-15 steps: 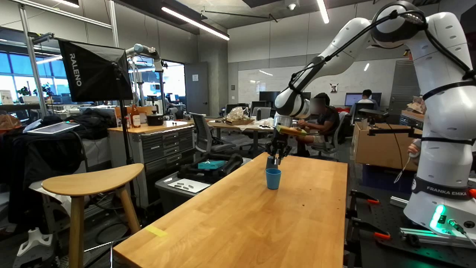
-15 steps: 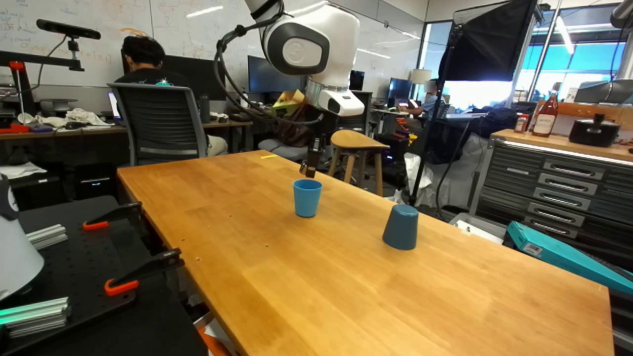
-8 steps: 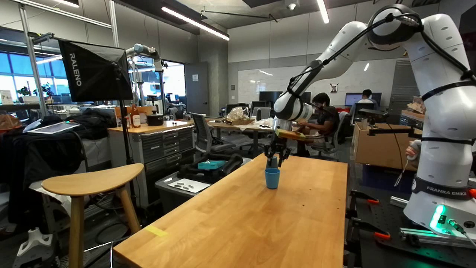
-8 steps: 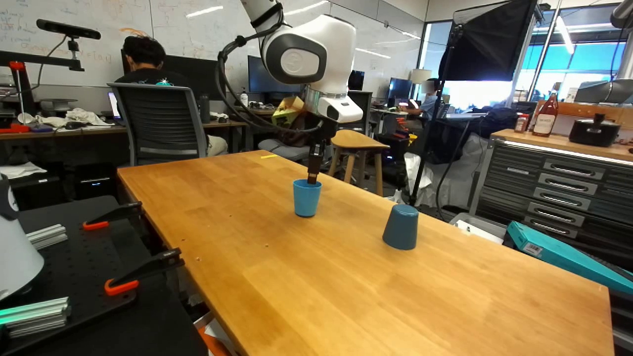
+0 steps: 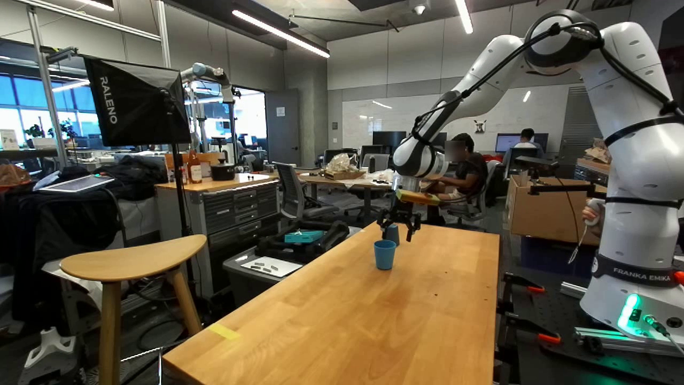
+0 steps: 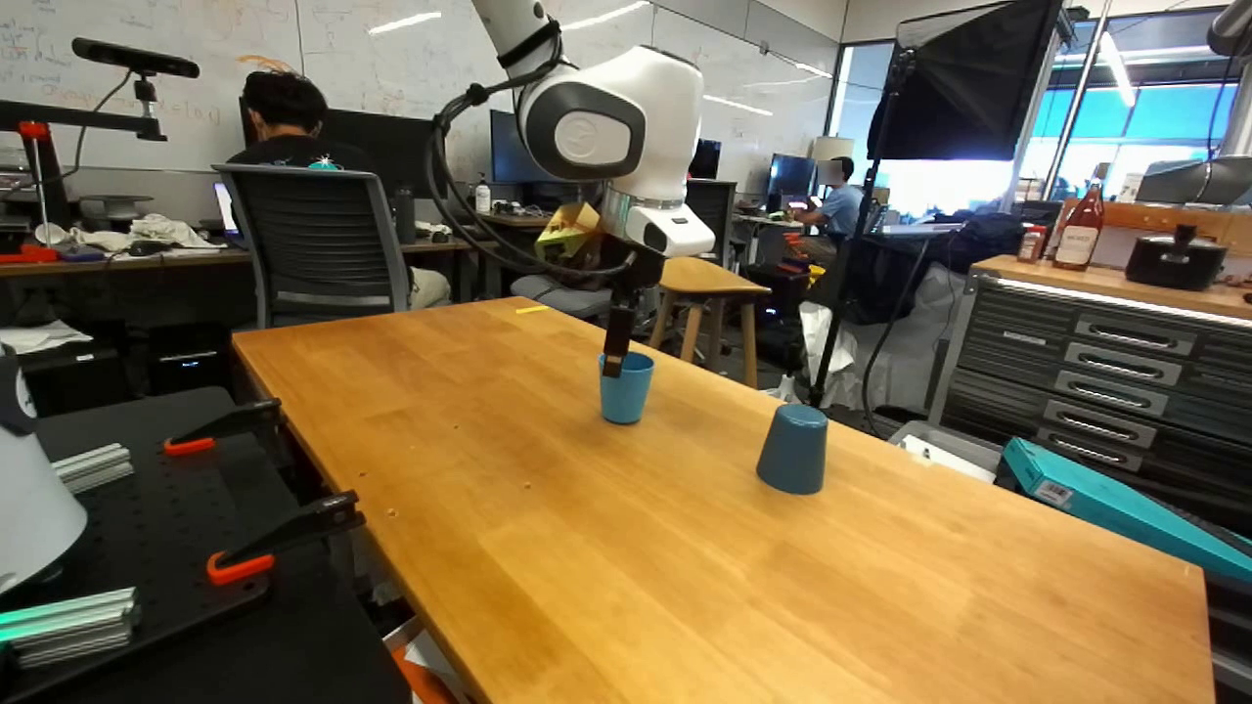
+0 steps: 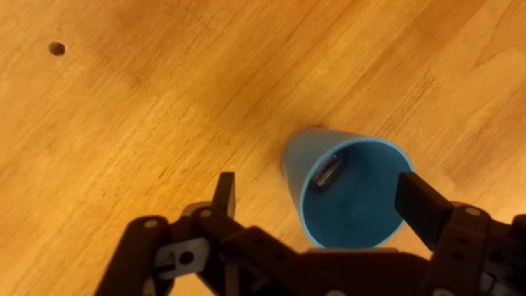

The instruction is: Put the gold object in the blue cup

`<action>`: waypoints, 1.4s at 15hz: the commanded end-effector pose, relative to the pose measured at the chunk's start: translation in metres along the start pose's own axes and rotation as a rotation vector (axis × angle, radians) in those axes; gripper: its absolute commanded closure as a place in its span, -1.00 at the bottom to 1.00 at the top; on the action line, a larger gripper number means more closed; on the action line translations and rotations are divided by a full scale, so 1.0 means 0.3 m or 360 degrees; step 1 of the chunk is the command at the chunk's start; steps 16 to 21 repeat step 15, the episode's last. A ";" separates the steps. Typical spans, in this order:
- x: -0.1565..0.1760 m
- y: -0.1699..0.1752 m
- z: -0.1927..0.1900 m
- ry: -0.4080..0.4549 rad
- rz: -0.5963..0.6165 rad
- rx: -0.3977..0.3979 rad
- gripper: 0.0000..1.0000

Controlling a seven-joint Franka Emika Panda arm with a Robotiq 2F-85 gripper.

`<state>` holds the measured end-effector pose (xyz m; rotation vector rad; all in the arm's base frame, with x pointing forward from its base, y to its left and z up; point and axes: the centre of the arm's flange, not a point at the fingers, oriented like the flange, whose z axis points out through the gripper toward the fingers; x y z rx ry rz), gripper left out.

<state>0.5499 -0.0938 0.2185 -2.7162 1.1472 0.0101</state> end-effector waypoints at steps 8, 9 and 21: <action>0.336 0.024 -0.376 -0.0052 -0.0507 -0.0127 -1.00; 0.382 0.026 -0.436 -0.0080 -0.0584 -0.0125 -1.00; 0.369 0.060 -0.546 -0.0101 -0.0656 -0.0112 -1.00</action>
